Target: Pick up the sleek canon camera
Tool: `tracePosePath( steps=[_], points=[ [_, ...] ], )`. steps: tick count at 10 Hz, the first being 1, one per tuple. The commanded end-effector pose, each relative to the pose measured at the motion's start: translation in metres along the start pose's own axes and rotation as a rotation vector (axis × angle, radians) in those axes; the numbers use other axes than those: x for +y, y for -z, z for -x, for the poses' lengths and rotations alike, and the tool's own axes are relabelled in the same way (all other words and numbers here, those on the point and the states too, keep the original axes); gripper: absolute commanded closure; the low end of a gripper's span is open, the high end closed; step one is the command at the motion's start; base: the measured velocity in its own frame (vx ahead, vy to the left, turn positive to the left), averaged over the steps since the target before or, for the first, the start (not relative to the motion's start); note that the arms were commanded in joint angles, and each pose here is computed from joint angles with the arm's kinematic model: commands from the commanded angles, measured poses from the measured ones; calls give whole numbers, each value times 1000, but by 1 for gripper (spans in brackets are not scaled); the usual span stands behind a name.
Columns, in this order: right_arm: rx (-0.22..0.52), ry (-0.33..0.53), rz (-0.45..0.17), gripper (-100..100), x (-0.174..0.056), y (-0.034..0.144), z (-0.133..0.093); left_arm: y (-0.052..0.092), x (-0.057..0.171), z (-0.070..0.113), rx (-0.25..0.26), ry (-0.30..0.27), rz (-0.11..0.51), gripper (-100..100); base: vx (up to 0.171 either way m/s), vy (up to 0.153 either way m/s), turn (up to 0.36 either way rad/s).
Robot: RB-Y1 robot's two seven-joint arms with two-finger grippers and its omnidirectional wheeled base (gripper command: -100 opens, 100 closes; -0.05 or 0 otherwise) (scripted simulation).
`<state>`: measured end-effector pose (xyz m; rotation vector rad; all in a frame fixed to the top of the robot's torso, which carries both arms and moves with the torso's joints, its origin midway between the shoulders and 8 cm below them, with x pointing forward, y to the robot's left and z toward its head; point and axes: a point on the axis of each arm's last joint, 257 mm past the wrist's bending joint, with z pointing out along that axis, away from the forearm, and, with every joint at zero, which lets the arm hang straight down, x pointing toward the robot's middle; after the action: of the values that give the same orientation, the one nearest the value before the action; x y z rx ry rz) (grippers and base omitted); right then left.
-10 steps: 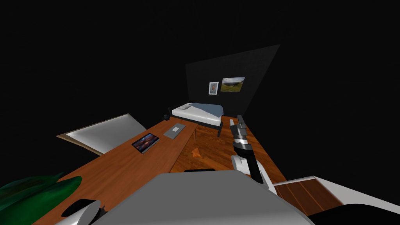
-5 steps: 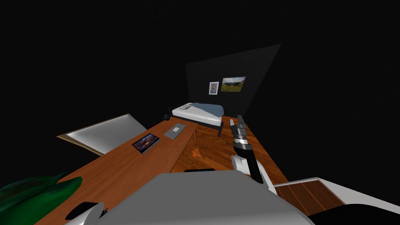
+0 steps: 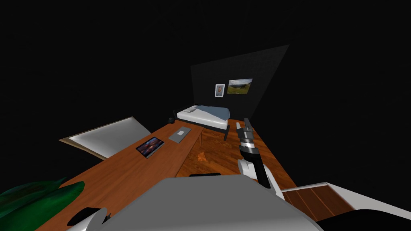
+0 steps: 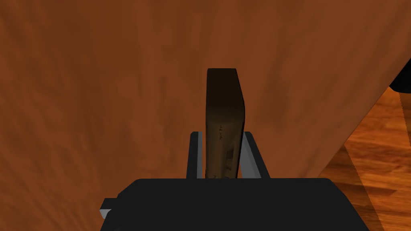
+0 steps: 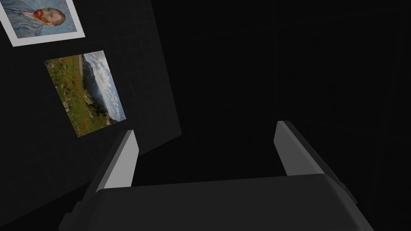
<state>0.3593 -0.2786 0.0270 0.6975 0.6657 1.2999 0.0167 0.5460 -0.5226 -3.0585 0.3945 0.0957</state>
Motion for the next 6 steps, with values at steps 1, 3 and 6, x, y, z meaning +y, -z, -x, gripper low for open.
tracePosePath(
  steps=[1, 3, 6],
  points=[
    [0, 0, 0, 0, 0, 0, 0, 0, 0, 0, 0, 0, 0, 0, 0, 0, 0],
    [0, 0, 0, 0, 0, 0, 0, 13, -7, -2, 1, -1, -3, 100, -12, -24, -9],
    [0, 0, 0, 0, 0, 0, 0, 16, -8, -3, 1, -2, -4, 0, -9, -12, -1]
  ],
)
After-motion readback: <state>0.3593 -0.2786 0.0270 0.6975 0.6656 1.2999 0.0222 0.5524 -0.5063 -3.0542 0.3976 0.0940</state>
